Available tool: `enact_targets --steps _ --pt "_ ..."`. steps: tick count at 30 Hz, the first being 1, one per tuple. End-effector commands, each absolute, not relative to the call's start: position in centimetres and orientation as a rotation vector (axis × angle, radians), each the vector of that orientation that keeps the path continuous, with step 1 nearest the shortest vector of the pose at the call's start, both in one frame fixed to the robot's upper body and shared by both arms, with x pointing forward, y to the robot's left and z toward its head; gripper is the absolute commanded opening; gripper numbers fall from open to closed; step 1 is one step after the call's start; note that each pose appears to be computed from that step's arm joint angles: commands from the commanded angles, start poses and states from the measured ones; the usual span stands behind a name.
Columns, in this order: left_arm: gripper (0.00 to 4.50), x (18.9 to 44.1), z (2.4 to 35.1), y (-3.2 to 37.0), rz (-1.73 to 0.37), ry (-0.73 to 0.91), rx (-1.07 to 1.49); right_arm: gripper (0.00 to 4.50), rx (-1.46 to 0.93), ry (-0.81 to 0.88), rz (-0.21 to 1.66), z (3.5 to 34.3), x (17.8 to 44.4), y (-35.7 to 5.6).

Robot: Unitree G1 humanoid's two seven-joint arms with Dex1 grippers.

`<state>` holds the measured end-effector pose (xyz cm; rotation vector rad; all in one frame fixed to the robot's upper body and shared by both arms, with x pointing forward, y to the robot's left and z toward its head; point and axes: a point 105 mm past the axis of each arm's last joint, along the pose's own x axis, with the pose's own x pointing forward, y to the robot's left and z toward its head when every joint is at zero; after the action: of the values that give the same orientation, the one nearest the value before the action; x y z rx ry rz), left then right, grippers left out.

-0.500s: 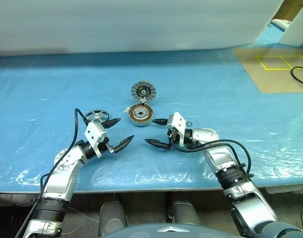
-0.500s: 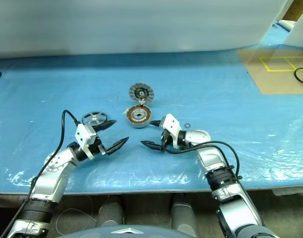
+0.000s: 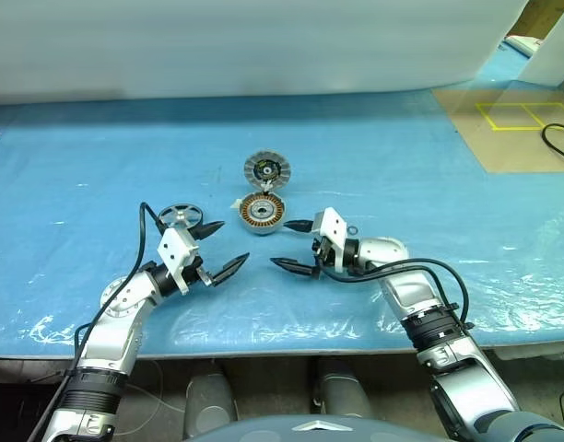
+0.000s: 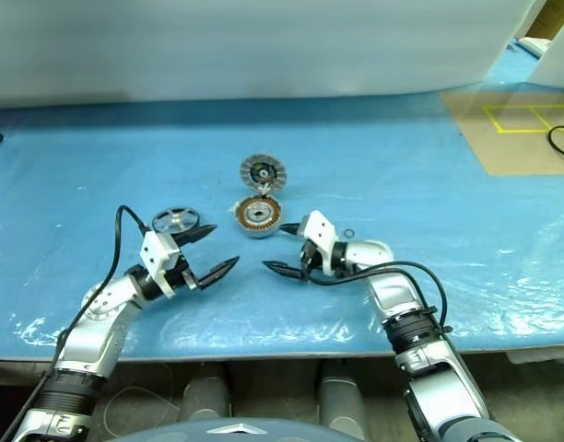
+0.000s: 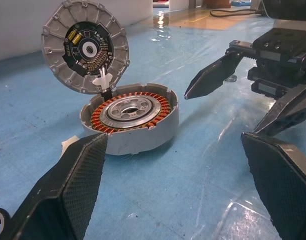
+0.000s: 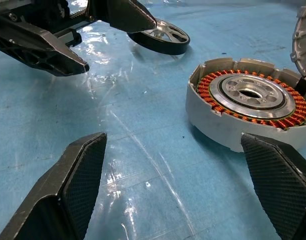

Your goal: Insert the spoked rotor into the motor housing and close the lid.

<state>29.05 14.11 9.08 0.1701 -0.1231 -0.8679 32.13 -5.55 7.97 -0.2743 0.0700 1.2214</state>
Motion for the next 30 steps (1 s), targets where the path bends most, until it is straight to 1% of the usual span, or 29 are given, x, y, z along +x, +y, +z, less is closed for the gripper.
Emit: enact_targets --steps 1,11,18,21,24,30 --pt "4.49 28.9 10.0 14.0 -0.873 -0.163 0.192 4.5 -0.26 -0.013 1.212 10.4 32.4 -5.6" --pt "4.49 28.9 9.7 13.9 -0.87 -0.156 0.191 4.5 -0.225 -0.044 1.228 12.6 32.7 -5.2" --pt "4.49 28.9 9.5 14.0 -0.857 -0.153 0.192 4.5 -0.274 -0.034 1.282 13.7 33.3 -4.3" --pt "4.49 28.9 9.4 14.0 -0.853 -0.152 0.194 4.5 -0.311 -0.003 1.276 14.4 34.5 -3.5" --pt "4.49 28.9 9.4 14.0 -0.847 -0.155 0.195 4.5 -0.333 0.045 1.3 15.0 35.1 -2.8" --pt "4.49 28.8 9.2 14.0 -0.833 -0.155 0.191 4.5 -0.507 0.17 1.363 15.4 35.9 -1.5"
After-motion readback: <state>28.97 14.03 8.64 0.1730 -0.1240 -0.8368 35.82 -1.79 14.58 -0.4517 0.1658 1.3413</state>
